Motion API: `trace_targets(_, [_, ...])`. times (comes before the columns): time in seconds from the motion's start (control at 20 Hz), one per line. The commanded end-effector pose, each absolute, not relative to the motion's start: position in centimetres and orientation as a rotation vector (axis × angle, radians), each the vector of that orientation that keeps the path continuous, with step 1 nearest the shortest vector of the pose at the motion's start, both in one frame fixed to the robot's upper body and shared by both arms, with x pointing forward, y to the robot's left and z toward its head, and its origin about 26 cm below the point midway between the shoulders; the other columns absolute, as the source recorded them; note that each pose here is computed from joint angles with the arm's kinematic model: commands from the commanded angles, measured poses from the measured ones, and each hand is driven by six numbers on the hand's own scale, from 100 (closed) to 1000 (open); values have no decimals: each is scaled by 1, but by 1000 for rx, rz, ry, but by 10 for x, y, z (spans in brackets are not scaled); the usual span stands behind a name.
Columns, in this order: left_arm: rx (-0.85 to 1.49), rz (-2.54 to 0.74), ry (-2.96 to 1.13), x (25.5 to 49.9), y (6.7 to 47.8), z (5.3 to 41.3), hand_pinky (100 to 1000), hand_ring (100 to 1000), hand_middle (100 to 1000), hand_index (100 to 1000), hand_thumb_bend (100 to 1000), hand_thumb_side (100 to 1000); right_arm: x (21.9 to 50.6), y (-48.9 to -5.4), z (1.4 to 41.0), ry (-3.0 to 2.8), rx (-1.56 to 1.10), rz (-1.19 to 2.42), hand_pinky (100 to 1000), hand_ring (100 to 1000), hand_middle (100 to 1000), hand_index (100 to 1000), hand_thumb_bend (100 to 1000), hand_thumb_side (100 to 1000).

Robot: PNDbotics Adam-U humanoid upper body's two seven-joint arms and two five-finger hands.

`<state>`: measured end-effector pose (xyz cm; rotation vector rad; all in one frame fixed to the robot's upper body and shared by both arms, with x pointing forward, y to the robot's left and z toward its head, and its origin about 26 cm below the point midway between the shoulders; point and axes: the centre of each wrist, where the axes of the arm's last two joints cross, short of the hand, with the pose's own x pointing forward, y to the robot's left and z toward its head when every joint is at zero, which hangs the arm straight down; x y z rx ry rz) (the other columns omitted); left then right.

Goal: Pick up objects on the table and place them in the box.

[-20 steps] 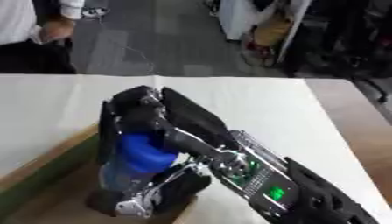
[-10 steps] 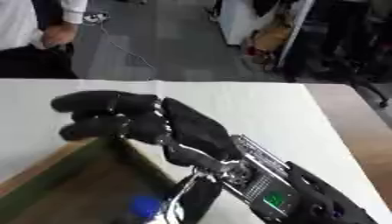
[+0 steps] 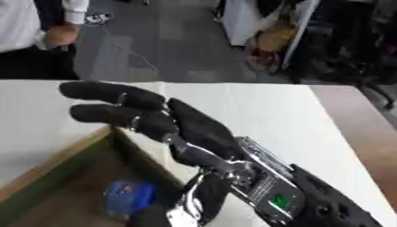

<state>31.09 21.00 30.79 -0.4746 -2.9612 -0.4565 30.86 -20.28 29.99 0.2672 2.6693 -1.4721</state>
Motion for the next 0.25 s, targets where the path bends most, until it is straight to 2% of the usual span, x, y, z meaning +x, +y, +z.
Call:
trace_targets(0.05, [-460,-486,-2985,307,212,314,603,776,972,870,100,805,303,-210,304,2675,280,-1441,874,913,975,1000,416,1000])
trace_targets(0.25, [-434,-481,-2986,307,216,312,603,776,972,870,100,806,302,-217,296,2747,253,-1387,798,867,933,981,402,1000])
